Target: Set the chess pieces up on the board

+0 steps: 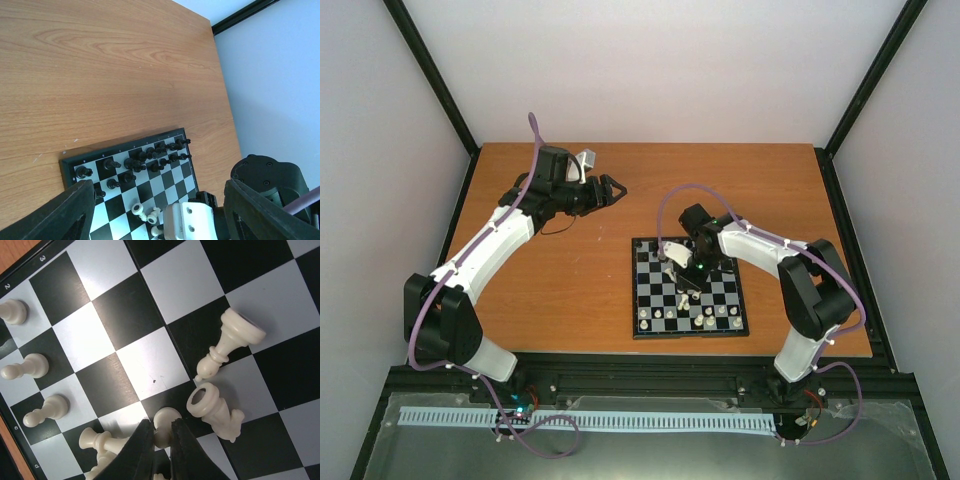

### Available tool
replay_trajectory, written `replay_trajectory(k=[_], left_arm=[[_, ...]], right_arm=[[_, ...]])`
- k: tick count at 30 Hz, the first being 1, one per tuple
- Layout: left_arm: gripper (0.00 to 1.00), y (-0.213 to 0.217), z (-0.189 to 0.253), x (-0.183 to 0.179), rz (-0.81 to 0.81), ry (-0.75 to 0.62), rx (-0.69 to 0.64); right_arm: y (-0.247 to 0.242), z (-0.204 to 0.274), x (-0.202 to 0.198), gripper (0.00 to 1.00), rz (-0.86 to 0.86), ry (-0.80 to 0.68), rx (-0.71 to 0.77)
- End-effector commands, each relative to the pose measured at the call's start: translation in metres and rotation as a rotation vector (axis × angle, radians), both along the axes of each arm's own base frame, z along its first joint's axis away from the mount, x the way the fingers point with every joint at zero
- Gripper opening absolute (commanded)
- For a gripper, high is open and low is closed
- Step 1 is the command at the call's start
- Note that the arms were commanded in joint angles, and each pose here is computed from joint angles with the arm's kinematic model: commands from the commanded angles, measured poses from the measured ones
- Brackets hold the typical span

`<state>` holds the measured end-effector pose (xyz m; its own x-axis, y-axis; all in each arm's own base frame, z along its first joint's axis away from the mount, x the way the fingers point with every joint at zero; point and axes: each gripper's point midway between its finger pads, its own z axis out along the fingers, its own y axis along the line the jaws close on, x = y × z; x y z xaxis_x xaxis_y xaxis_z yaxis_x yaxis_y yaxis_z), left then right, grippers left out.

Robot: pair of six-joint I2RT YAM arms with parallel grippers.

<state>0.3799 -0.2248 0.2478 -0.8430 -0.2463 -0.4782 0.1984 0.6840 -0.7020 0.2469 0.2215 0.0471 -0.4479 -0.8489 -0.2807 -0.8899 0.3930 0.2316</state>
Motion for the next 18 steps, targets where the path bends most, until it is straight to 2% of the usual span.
replay_trajectory(k=[1,12,18], left_arm=[[0.73,0.0,0.023,0.0,-0.015,-0.051,-0.011],[0.73,0.0,0.024,-0.001,-0.015,-0.051,-0.012],[0.73,0.0,0.025,-0.001,-0.015,-0.055,-0.013]], right_arm=[[0.012,0.007,0.002,0.07,0.014,-0.001,0.043],[0.007,0.038,0.001,0.05,0.017,-0.089,0.081],[-0.011,0.044,-0.009,0.05,0.018,-0.129,0.05]])
